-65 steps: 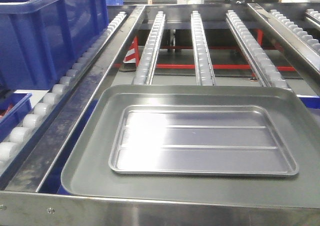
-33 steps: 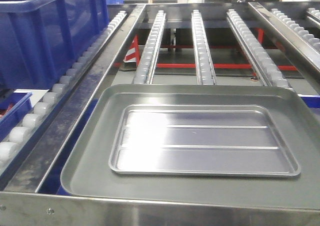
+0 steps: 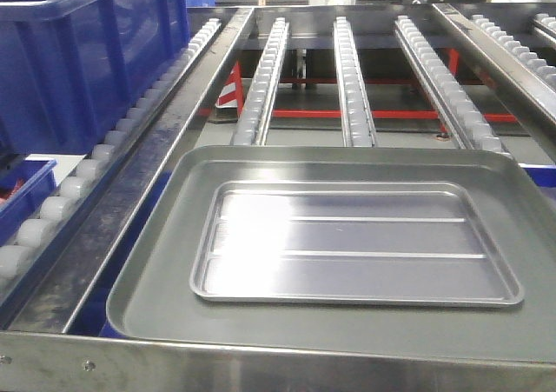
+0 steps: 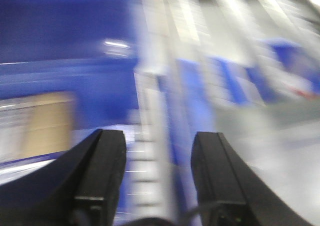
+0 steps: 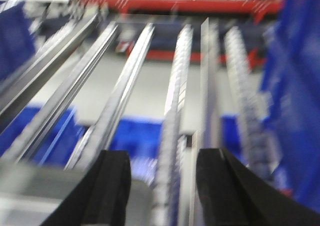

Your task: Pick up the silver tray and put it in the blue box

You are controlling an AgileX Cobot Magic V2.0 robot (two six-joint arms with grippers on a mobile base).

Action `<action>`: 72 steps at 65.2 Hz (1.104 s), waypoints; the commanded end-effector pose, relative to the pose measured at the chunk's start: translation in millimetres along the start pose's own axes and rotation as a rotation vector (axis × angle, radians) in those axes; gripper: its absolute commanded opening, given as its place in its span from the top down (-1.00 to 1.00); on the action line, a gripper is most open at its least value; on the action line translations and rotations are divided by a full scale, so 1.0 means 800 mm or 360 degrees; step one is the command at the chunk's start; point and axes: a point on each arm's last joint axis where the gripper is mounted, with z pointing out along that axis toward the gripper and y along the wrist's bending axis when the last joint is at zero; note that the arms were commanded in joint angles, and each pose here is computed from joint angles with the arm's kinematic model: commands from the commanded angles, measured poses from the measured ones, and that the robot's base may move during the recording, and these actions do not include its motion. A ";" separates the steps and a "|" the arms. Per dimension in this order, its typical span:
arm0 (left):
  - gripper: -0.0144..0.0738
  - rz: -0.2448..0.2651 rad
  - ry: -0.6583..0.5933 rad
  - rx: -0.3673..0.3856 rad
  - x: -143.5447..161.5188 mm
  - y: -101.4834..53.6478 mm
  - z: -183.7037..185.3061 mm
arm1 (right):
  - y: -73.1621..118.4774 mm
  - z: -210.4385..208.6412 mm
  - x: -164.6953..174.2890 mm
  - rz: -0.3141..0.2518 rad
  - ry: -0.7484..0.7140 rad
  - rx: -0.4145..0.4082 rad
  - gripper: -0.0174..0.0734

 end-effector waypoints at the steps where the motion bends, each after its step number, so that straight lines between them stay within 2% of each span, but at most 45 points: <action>1: 0.10 -0.0045 -0.0115 0.0185 -0.025 -0.018 0.011 | 0.011 0.014 -0.017 -0.0015 -0.0078 -0.0112 -0.35; 6: 0.10 -0.0064 -0.0019 0.0358 -0.024 -0.040 0.033 | 0.025 0.026 -0.011 -0.0013 0.0038 -0.0235 -0.35; 14: 0.10 0.0006 0.0151 0.0611 -0.018 -0.083 0.065 | 0.053 0.047 -0.002 -0.0064 0.0311 -0.0423 -0.35; 21: 0.10 0.0050 0.0229 0.0783 -0.016 -0.123 0.086 | 0.071 0.065 0.001 -0.0093 0.0512 -0.0495 -0.35; 25: 0.10 0.0042 0.0249 0.0840 -0.010 -0.143 0.097 | 0.076 0.077 0.001 -0.0098 0.0576 -0.0492 -0.35; 30: 0.10 -0.0066 0.0317 0.0872 -0.004 -0.156 0.110 | 0.080 0.089 0.003 -0.0105 0.0615 -0.0488 -0.35; 32: 0.10 -0.0081 0.0360 0.0879 -0.001 -0.159 0.116 | 0.081 0.093 0.003 -0.0107 0.0634 -0.0486 -0.35; 42: 0.10 -0.0007 0.0533 0.0898 -0.001 -0.171 0.138 | 0.088 0.108 0.008 -0.0098 0.0906 -0.0458 -0.35; 47: 0.10 -0.0056 0.0634 0.0855 -0.005 -0.177 0.153 | 0.091 0.119 0.011 -0.0118 0.1048 -0.0429 -0.34; 50: 0.10 -0.0011 0.0692 0.0800 -0.008 -0.178 0.162 | 0.092 0.128 0.013 -0.0104 0.1113 -0.0405 -0.34; 51: 0.10 -0.0030 0.0725 0.0771 -0.007 -0.178 0.167 | 0.093 0.130 0.013 -0.0094 0.1122 -0.0400 -0.34; 53: 0.10 0.0001 0.0774 0.0712 -0.007 -0.177 0.172 | 0.095 0.134 0.013 -0.0070 0.1146 -0.0386 -0.34; 58: 0.10 -0.0011 0.0877 0.0521 -0.012 -0.173 0.189 | 0.097 0.147 0.017 -0.0013 0.1197 -0.0324 -0.34; 60: 0.10 -0.0068 0.0941 0.0378 -0.012 -0.171 0.200 | 0.097 0.155 0.021 0.0012 0.1224 -0.0280 -0.34; 66: 0.10 -0.0175 0.0982 0.0167 -0.016 -0.167 0.217 | 0.096 0.167 0.030 0.0071 0.1285 -0.0155 -0.34; 72: 0.10 -0.0233 0.0985 0.0080 -0.014 -0.170 0.233 | 0.093 0.177 0.038 0.0089 0.1332 -0.0044 -0.34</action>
